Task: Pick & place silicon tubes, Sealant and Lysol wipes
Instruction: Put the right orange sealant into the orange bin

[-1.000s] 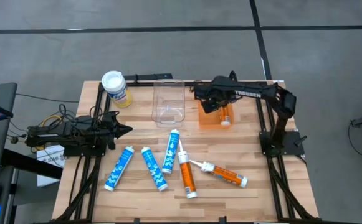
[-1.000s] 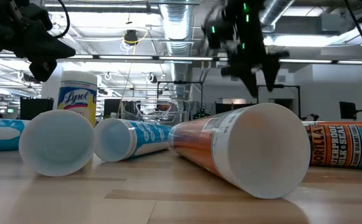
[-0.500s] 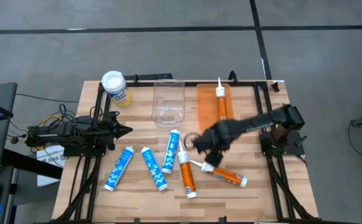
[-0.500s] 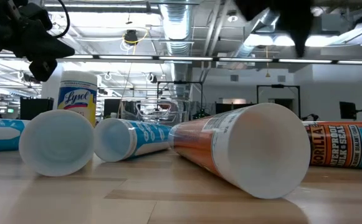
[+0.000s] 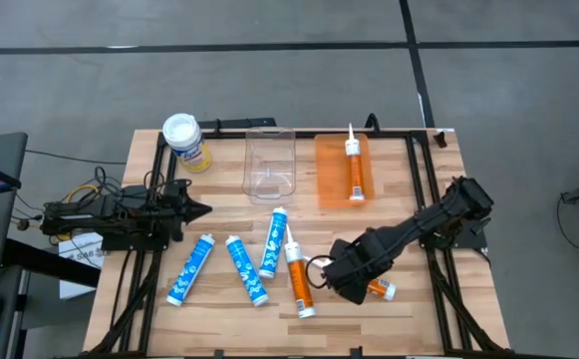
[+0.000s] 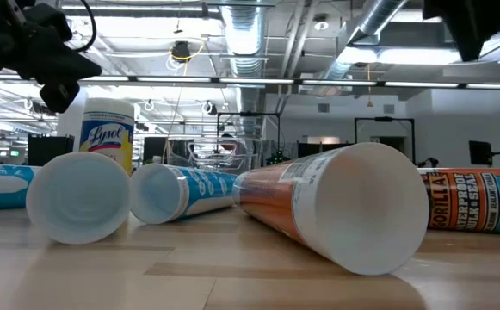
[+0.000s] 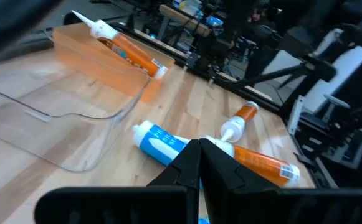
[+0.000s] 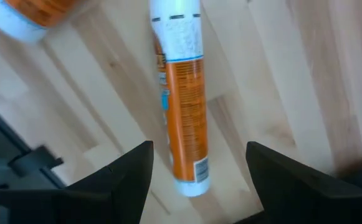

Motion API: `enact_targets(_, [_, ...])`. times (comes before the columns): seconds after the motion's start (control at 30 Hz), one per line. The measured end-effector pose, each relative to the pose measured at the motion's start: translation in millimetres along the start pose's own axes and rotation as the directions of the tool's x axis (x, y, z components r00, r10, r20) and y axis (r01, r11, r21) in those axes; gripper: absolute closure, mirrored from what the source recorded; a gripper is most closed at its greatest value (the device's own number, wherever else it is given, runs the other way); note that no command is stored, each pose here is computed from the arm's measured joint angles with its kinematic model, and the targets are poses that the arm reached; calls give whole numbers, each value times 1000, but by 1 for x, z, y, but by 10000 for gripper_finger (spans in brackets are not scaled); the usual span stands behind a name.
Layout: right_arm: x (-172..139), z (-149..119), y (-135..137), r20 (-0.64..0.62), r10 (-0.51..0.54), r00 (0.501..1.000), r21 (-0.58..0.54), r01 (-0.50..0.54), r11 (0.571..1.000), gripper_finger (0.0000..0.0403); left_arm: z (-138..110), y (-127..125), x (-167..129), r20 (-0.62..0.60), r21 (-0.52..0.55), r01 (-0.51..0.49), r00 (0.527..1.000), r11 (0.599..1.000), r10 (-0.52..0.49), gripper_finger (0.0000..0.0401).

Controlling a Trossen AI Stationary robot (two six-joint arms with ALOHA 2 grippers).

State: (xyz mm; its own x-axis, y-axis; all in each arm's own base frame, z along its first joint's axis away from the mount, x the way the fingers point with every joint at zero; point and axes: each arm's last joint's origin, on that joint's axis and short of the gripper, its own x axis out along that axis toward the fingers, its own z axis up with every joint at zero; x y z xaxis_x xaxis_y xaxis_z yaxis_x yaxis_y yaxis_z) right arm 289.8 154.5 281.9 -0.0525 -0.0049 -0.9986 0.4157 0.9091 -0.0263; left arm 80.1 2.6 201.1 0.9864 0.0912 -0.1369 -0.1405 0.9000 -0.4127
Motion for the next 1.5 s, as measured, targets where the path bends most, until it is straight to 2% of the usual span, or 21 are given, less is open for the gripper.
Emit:
enact_targets(0.17, [21,6,-3,-7,-2,1000,10,2,1000,152,-1,-2,0,-25,-12,52,998,999,-52,401])
enact_targets(0.4, [41,14,2,29,91,995,-20,-91,996,134,-1,-2,0,-26,-26,55,998,998,-55,401])
enact_targets(0.9, [101,18,-14,33,93,995,-30,-92,995,55,-1,-2,0,-26,-27,55,998,998,-55,401])
enact_targets(1.07, [120,22,-19,47,160,986,-29,-158,987,36,-1,-2,0,-26,-27,55,998,998,-55,401])
enact_targets(1.23, [136,21,-20,73,214,974,-1,-214,977,29,-1,-2,0,-26,-27,55,998,998,-55,401])
enact_targets(1.43, [140,17,-19,73,207,976,2,-208,978,31,-1,-2,0,-26,-26,55,998,998,-55,401])
enact_targets(1.5, [142,19,-21,76,186,980,46,-190,981,39,-1,-2,0,-26,-25,55,998,998,-56,401])
